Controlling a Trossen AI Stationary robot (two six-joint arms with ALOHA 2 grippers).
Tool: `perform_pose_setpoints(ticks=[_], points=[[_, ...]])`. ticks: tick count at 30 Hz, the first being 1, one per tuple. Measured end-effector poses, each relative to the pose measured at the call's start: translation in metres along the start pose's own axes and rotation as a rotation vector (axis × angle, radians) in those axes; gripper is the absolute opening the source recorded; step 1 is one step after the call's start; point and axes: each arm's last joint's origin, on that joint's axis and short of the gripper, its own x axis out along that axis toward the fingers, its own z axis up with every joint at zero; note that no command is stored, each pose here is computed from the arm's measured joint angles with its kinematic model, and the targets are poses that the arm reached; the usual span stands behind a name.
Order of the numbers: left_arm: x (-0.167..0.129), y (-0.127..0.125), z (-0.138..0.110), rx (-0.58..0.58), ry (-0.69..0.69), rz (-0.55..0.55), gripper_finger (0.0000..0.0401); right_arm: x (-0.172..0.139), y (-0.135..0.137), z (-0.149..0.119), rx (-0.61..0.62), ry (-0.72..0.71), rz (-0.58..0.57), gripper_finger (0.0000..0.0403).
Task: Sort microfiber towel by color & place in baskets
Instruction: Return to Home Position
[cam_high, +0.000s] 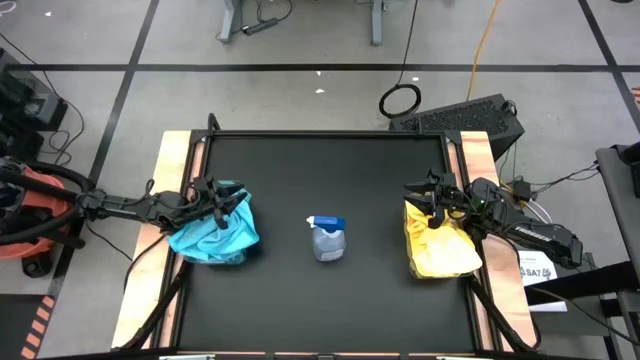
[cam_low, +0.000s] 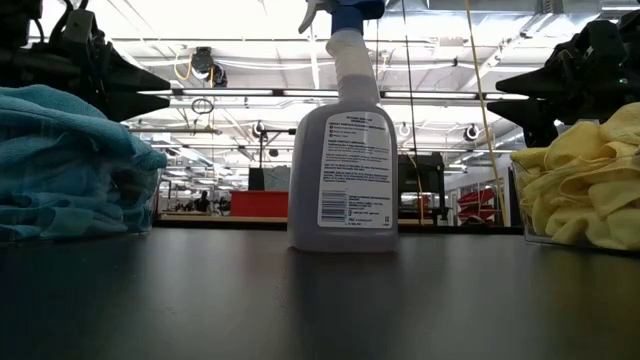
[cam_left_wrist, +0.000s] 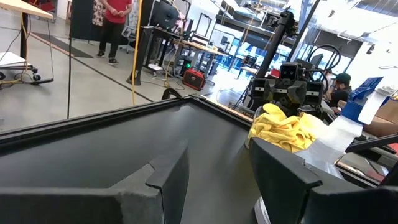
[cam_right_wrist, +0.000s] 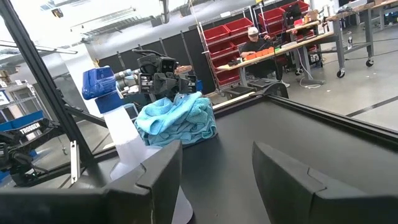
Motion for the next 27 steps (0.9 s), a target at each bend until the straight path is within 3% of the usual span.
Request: perform_pose_setpoints(ticks=[27], points=[[0.0000,0.0000,0.0000,-0.001,0.000,0.000,0.0175,0.0000,0.0000,0.0000,0.000,0.000,0.000,0.0187]])
